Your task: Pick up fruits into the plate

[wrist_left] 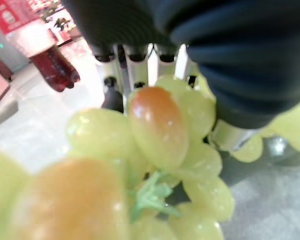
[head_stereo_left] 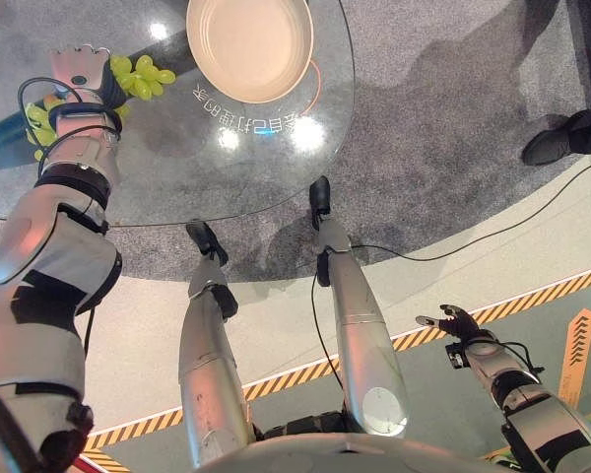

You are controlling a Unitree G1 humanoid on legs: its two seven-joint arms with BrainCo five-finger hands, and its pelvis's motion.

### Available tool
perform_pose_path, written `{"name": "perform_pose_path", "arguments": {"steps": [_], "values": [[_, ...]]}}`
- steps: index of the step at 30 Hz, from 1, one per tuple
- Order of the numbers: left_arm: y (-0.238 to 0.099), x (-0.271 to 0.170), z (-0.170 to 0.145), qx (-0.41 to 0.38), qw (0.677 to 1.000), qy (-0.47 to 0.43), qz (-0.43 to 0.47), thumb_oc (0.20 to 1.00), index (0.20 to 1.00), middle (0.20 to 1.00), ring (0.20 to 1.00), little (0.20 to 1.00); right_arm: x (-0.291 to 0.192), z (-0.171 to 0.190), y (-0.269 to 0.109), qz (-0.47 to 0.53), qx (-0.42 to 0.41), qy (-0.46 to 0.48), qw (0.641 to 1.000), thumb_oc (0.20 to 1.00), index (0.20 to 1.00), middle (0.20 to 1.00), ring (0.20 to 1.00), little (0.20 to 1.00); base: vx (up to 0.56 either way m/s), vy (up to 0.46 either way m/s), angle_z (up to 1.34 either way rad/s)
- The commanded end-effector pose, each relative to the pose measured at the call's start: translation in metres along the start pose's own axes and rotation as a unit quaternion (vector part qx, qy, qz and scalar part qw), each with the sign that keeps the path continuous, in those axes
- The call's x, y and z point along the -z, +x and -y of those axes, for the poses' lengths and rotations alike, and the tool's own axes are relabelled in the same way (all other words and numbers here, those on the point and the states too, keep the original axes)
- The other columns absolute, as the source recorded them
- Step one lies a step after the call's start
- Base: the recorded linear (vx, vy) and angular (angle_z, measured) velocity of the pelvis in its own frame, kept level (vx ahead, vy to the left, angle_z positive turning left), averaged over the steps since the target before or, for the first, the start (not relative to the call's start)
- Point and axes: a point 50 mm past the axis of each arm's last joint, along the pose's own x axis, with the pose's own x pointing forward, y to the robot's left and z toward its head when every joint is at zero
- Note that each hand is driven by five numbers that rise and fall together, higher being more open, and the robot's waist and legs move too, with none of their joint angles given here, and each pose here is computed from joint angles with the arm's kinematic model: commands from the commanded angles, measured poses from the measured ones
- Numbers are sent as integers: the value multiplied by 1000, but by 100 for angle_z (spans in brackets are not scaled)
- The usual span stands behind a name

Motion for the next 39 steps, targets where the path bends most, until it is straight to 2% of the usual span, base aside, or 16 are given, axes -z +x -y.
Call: {"name": "perform_pose_path", "arguments": {"steps": [1,2,3,5,7,13,22,27,34,39], "values": [[-18,24,40,45,989,-130,-47,200,200,200,200,200,39,6,-12,-29,19,11,999,1000,1000,1000,1000,1000,0,0,0],[-19,22,40,39,985,-159,-45,200,200,200,200,200,38,4,-12,-26,19,14,999,1000,1000,1000,1000,1000,-31,-40,3],[-20,16,40,23,970,-238,-45,200,200,200,200,200,35,-1,-13,-19,17,19,999,1000,1000,1000,1000,1000,-32,-52,4],[-22,13,41,13,955,-292,-43,200,200,200,200,200,33,-6,-13,-14,13,25,1000,1000,1000,1000,1000,1000,-29,-43,5],[-26,7,39,-20,922,-386,-32,200,200,200,200,200,25,-12,-14,7,12,32,999,1000,1000,1000,1000,1000,-107,-40,8],[-50,1,51,-55,856,-514,-14,200,200,200,200,200,12,-29,-19,42,17,41,998,1000,1000,1000,1000,1000,-36,-30,7],[-75,-4,52,-104,796,-597,13,200,200,200,200,200,17,-33,-23,61,22,33,997,1000,1000,1000,1000,1000,15,20,9],[-84,-5,46,-127,757,-640,32,200,200,200,200,200,4,-33,-27,112,22,29,993,1000,1000,1000,1000,1000,0,34,3],[-100,-13,38,-101,727,-674,86,200,200,200,200,200,-30,-38,-42,217,-28,49,975,1000,1000,1000,1000,1000,15,-3,2],[-127,-21,43,-51,708,-692,130,200,200,200,200,200,-58,-42,-60,292,-89,56,951,1000,1000,1000,1000,1000,81,-18,2]]}}
